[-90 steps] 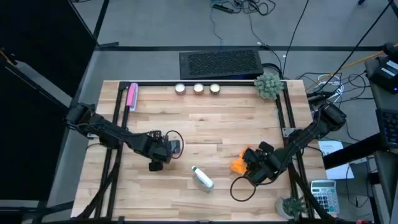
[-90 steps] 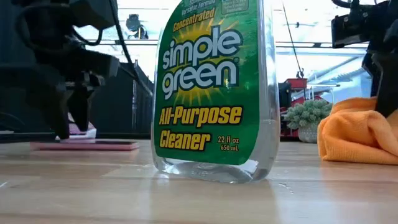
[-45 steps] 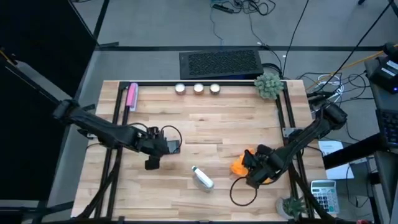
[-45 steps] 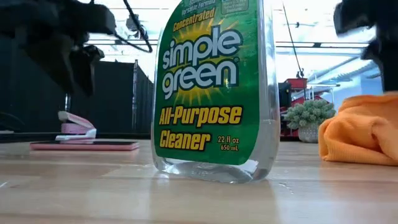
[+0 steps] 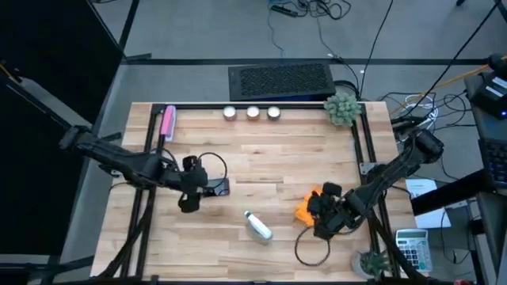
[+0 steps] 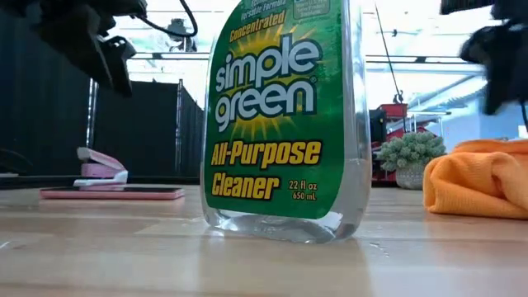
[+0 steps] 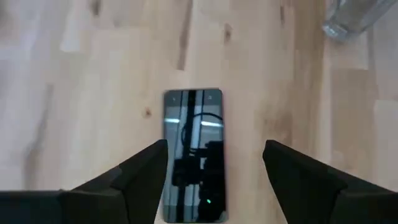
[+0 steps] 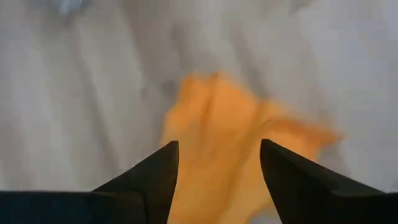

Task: Apply microfiber cloth
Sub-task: Return to Home Position

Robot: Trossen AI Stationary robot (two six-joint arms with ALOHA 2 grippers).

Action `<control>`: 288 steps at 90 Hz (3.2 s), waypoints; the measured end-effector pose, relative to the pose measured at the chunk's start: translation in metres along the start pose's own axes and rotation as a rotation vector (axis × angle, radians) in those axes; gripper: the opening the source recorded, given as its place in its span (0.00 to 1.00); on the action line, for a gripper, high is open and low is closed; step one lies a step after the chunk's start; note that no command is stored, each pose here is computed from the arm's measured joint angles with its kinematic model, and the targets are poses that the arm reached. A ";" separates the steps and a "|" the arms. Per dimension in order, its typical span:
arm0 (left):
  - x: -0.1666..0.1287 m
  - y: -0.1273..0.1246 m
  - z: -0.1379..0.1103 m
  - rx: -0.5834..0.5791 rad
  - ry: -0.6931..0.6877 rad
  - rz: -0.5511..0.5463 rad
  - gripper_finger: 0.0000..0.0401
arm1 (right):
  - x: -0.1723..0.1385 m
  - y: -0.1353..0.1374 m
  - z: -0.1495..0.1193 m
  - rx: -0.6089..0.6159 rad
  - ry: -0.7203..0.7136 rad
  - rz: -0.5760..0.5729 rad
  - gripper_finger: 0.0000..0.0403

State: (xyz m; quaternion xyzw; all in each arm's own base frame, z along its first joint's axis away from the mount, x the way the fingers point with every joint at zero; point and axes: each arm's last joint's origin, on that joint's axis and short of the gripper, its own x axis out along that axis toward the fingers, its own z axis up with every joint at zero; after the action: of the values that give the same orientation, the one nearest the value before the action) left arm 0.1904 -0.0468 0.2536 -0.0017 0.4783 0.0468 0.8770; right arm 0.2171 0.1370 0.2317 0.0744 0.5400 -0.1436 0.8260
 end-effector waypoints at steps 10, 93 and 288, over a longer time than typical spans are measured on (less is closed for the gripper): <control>-0.004 0.018 0.003 -0.004 -0.029 0.033 0.57 | -0.003 -0.022 0.015 -0.054 -0.011 -0.013 0.42; 0.014 0.098 0.008 -0.101 -0.469 -0.093 0.00 | 0.007 -0.143 -0.029 0.068 -0.916 0.337 0.00; 0.011 0.088 -0.048 -0.070 -0.886 -0.177 0.00 | 0.033 -0.168 -0.091 -0.012 -1.183 0.241 0.00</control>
State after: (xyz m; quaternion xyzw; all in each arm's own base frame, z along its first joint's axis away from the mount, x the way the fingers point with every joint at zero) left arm 0.1489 0.0399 0.2222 -0.0523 0.0530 -0.0160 0.9971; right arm 0.0971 -0.0021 0.1707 0.0380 -0.0223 -0.0627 0.9971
